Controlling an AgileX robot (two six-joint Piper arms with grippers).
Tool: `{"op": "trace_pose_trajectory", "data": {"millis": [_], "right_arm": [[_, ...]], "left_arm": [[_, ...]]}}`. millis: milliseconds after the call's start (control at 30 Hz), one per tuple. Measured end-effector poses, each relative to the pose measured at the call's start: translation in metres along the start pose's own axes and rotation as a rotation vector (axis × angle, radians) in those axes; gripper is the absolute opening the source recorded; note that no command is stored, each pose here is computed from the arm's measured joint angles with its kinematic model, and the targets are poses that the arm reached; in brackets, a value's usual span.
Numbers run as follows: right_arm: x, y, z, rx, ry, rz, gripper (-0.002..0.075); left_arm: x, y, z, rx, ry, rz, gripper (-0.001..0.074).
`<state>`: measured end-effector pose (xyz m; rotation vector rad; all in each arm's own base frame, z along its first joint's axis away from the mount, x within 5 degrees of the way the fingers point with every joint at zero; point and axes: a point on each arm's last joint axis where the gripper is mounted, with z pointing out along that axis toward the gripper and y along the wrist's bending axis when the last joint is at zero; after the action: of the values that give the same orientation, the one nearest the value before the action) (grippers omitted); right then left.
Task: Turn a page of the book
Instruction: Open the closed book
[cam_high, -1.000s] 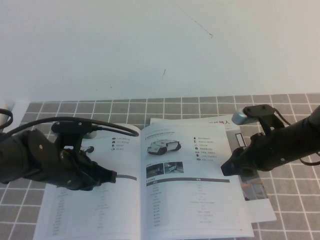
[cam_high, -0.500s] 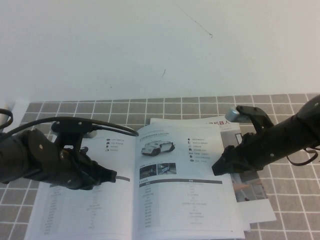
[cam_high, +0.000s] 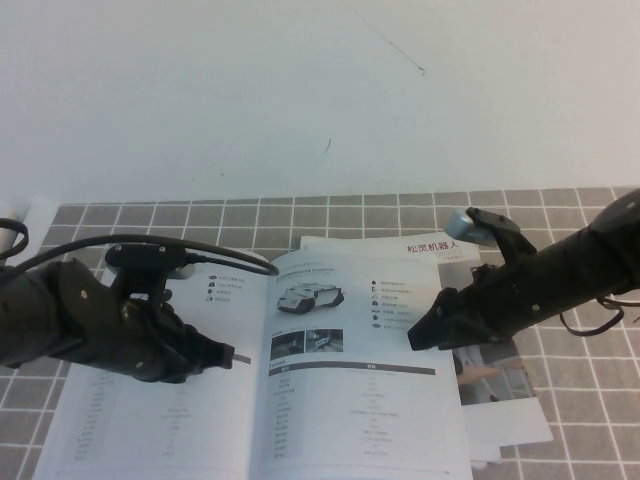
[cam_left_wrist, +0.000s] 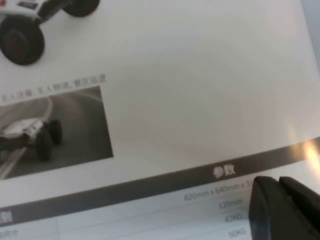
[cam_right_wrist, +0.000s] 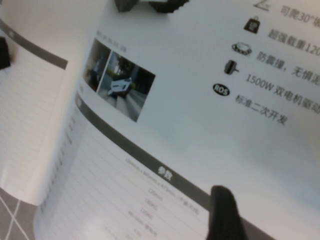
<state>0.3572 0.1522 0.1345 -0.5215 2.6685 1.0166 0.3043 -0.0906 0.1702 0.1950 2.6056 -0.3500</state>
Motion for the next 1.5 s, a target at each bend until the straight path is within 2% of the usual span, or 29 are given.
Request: {"op": "trace_pose_trajectory", "data": {"millis": [167, 333, 533, 767, 1000, 1167, 1367, 1500], "right_arm": [[-0.002, 0.002, 0.0, -0.023, -0.025, 0.007, 0.0395], [-0.007, 0.012, -0.012, -0.03, -0.062, -0.016, 0.0395], [-0.011, 0.026, -0.032, 0.002, -0.09, -0.087, 0.0395], [-0.003, 0.015, -0.035, 0.14, 0.011, -0.056, 0.0395], [0.0, 0.013, -0.035, 0.161, 0.042, -0.029, 0.0395], [0.003, 0.015, -0.035, 0.134, 0.069, -0.015, 0.0395], [0.003, 0.016, -0.035, 0.126, 0.075, -0.007, 0.0395], [0.004, 0.017, -0.035, 0.118, 0.085, -0.008, 0.0395]], "left_arm": [[0.006, 0.002, 0.014, 0.0, 0.061, -0.008, -0.0002], [0.009, 0.003, 0.024, 0.013, 0.084, -0.068, -0.0002], [0.009, -0.01, 0.028, 0.046, 0.063, -0.133, -0.0002], [0.01, -0.03, 0.032, 0.105, 0.047, -0.187, -0.0002], [0.01, -0.037, 0.031, 0.147, 0.051, -0.212, -0.0002], [0.013, -0.046, 0.031, 0.22, 0.081, -0.235, -0.0002], [0.007, -0.06, 0.03, 0.316, 0.02, -0.271, -0.0002], [0.002, -0.066, 0.028, 0.359, -0.03, -0.182, -0.0002]]}}
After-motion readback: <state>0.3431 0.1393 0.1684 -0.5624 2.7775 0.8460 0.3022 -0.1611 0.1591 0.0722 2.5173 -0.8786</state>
